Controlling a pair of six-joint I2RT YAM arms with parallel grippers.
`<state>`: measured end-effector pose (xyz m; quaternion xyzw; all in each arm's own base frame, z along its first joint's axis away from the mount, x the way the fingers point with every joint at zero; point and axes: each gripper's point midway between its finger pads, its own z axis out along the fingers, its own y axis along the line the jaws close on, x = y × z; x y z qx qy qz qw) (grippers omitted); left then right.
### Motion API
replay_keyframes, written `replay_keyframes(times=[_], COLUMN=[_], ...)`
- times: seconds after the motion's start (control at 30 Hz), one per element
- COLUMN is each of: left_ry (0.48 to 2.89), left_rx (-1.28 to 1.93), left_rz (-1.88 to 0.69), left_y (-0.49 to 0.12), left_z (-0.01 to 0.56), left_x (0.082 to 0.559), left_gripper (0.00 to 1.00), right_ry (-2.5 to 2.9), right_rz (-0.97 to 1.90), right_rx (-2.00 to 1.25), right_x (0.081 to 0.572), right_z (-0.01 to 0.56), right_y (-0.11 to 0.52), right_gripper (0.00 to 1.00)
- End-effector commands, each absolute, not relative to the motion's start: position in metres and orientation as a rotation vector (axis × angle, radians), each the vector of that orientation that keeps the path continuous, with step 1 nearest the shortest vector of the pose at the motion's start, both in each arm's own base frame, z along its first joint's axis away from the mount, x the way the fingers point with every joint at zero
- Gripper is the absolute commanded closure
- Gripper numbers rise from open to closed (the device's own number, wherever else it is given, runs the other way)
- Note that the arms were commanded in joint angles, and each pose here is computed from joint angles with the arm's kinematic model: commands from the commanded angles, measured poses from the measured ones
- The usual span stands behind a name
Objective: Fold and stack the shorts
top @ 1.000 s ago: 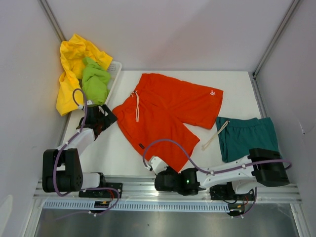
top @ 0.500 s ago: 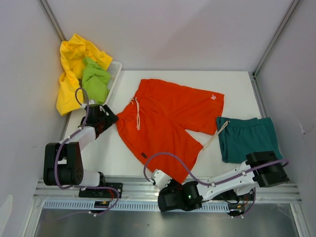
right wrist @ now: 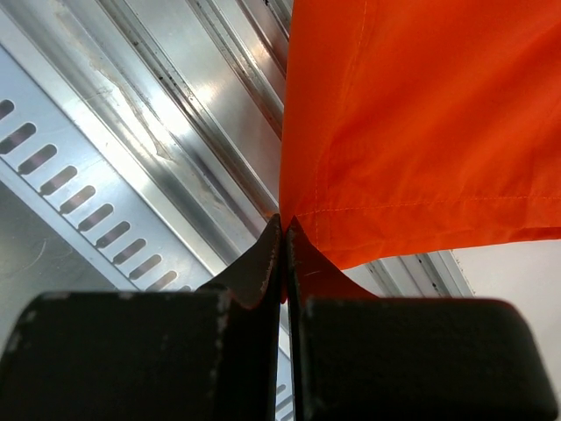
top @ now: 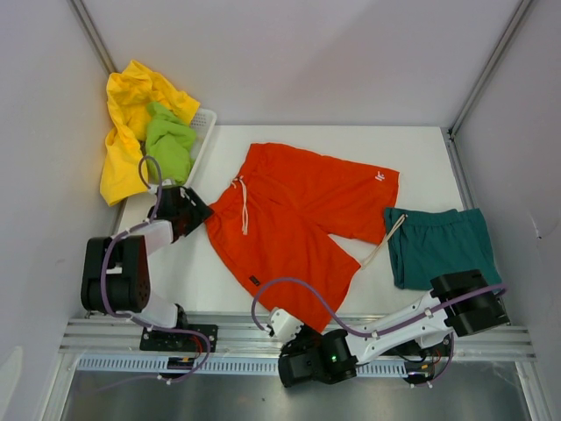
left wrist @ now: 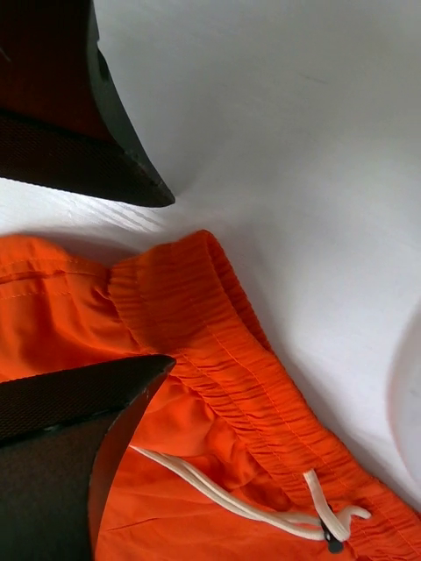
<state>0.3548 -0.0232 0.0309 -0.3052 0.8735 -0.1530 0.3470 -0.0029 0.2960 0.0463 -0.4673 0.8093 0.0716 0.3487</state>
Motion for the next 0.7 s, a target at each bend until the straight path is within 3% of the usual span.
replay_keyframes(times=[0.0, 0.13, 0.27, 0.33, 0.37, 0.67], left_ry=[2.225, 2.221, 2.201, 2.195, 2.191, 2.2], left_rx=[-0.809, -0.854, -0.895, -0.899, -0.901, -0.981], left_rz=[-0.46, -0.506, -0.506, -0.499, -0.476, -0.162], left_y=[-0.027, -0.032, -0.033, -0.032, -0.028, 0.014], left_z=[0.04, 0.036, 0.034, 0.036, 0.039, 0.078], left_x=[0.375, 0.381, 0.382, 0.384, 0.384, 0.348], left_gripper=[0.3, 0.39, 0.63, 0.79, 1.0, 1.0], right_ry=[2.074, 2.068, 2.066, 2.065, 2.066, 2.011], right_rz=[0.255, 0.256, 0.269, 0.276, 0.271, 0.418], right_rx=[-1.135, -1.133, -1.121, -1.121, -1.115, -1.266], right_x=[-0.005, -0.005, -0.006, -0.007, -0.007, -0.054], right_z=[0.069, 0.073, 0.076, 0.079, 0.079, 0.112], right_y=[0.31, 0.309, 0.31, 0.311, 0.31, 0.331], right_gripper=[1.0, 1.0, 1.0, 1.0, 1.0, 1.0])
